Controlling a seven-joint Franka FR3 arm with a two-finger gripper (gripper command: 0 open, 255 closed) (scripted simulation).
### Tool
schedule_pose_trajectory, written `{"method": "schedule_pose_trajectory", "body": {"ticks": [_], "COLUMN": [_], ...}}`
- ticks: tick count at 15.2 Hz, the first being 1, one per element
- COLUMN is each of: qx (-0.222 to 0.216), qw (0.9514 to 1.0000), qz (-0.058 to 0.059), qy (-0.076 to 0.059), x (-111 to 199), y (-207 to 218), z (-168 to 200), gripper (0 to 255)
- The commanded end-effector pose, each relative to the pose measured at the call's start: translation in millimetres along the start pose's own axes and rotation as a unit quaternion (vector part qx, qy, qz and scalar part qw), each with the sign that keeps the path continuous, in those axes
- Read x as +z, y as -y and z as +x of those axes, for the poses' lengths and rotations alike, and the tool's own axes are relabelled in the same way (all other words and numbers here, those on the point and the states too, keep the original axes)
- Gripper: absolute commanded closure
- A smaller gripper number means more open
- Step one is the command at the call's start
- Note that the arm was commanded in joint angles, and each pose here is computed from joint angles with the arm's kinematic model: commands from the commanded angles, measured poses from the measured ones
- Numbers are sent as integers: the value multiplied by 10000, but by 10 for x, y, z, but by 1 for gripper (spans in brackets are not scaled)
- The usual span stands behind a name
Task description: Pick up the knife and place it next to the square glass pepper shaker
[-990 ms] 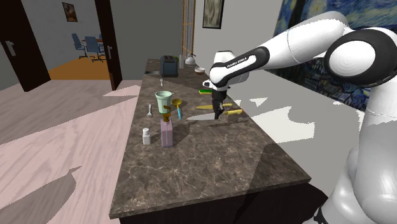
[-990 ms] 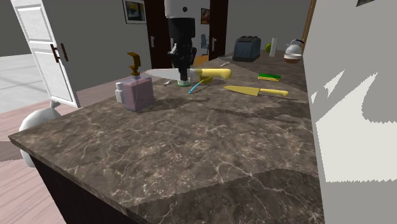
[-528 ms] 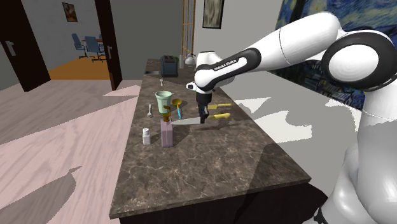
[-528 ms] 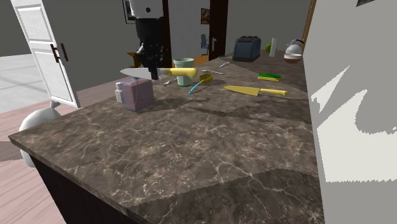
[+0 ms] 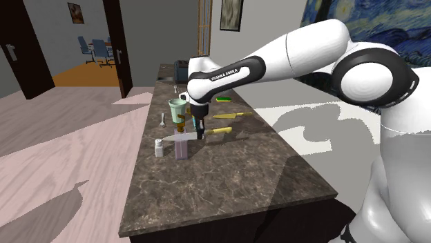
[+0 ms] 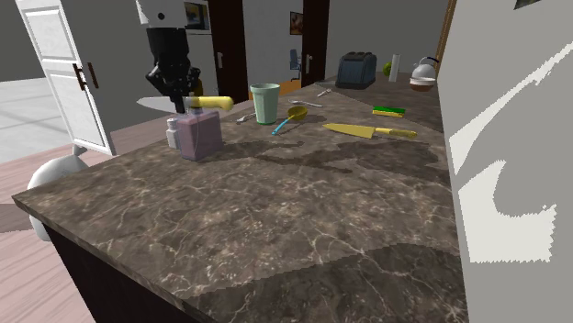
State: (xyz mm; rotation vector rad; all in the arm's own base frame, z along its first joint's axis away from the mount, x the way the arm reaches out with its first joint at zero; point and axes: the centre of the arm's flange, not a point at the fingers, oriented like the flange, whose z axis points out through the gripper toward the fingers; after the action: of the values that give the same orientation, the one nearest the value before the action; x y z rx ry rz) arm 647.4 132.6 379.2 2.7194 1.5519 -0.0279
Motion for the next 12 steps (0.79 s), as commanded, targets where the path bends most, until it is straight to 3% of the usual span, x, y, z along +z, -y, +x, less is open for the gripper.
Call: {"method": "schedule_pose_trajectory", "body": {"ticks": [1,5,12], "qx": [6,6,6], "qw": [10000,10000,10000], "qz": [1,1,1], "qy": [1,1,1], "x": [-26,-39,330], "y": [88,277,277], "z": [227,785,793], "gripper": [255,255,255]}}
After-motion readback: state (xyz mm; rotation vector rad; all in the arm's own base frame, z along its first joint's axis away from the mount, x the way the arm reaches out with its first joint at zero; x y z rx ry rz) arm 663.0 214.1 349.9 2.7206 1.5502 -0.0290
